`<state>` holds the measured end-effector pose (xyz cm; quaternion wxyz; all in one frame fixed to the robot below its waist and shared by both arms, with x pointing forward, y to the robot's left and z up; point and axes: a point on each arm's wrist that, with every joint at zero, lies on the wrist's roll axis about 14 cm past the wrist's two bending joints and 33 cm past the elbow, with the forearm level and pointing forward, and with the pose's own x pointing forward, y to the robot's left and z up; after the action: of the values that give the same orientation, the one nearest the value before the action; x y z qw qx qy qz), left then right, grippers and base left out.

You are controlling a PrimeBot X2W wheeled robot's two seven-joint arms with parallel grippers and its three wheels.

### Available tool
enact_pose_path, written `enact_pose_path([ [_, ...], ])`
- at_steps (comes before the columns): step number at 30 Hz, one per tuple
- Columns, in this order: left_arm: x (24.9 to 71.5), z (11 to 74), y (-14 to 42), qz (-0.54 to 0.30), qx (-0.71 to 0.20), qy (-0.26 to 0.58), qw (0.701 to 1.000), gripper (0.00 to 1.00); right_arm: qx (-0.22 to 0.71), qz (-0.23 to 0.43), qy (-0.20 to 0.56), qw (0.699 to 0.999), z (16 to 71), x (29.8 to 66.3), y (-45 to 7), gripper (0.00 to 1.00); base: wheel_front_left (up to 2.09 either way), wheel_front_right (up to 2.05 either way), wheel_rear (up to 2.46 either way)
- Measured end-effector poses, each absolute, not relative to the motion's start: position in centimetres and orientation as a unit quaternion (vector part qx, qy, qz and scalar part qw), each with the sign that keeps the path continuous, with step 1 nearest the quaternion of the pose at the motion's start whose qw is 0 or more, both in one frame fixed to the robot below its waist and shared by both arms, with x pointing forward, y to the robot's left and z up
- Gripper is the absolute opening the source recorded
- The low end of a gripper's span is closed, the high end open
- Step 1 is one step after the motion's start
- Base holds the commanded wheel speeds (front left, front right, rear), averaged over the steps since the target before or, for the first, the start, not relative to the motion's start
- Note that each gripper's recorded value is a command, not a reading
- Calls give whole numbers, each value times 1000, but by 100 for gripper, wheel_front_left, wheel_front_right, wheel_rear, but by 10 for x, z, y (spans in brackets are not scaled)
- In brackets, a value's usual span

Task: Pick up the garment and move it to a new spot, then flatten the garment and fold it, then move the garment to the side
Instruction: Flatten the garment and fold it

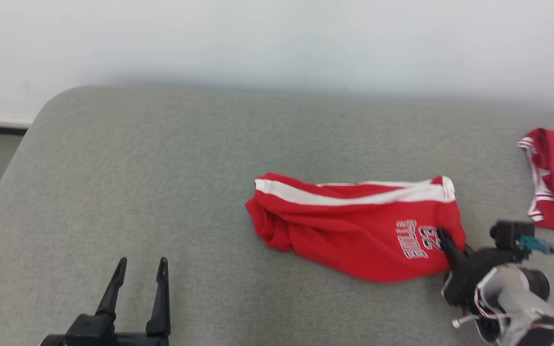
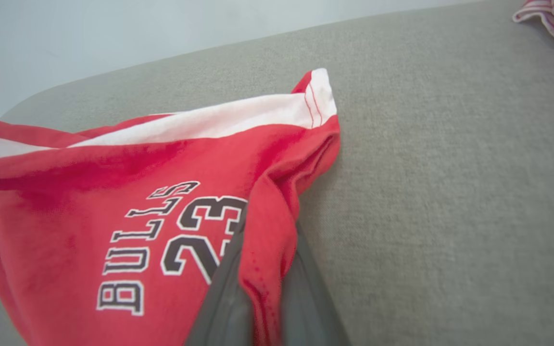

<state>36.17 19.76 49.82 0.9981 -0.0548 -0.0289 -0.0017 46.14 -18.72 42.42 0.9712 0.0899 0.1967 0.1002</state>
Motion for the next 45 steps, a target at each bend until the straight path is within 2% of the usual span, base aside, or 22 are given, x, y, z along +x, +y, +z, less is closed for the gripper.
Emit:
enact_pose_path([
  [4, 360, 499, 191, -13, -56, -31, 998, 100, 98, 78, 208, 970, 417, 434, -212, 0, 0, 0, 0],
  [5, 360, 499, 190, -15, -55, -31, 998, 100, 97, 73, 212, 970, 415, 427, -217, 29, 0, 0, 0],
  [6, 360, 500, 189, -17, -55, -32, 998, 100, 98, 69, 212, 970, 414, 423, -221, 70, 0, 0, 0],
  [7, 360, 501, 187, -21, -54, -33, 998, 100, 100, 62, 210, 970, 415, 420, -226, 100, 0, 0, 0],
  [15, 357, 507, 188, -27, -29, -42, 998, 100, 74, 39, 190, 978, 431, 424, -249, 100, 0, 0, 0],
  [32, 345, 497, 208, 10, -27, -26, 999, 100, 43, 27, 294, 954, 392, 434, -236, 100, 0, 0, 0],
  [33, 344, 497, 209, 12, -27, -26, 999, 100, 42, 29, 299, 953, 390, 433, -234, 90, 0, 0, 0],
  [34, 344, 497, 210, 13, -27, -27, 999, 100, 45, 29, 305, 951, 389, 433, -231, 19, 0, 0, 0],
  [35, 343, 497, 210, 14, -28, -27, 999, 100, 53, 31, 309, 949, 388, 432, -227, 0, 0, 0, 0],
  [40, 342, 499, 210, 14, -30, -30, 999, 100, 65, 34, 314, 947, 390, 428, -223, 0, 0, 0, 0],
  [45, 342, 501, 205, 7, -32, -35, 999, 100, 34, 8, 285, 958, 405, 428, -259, 0, 0, 0, 0],
])
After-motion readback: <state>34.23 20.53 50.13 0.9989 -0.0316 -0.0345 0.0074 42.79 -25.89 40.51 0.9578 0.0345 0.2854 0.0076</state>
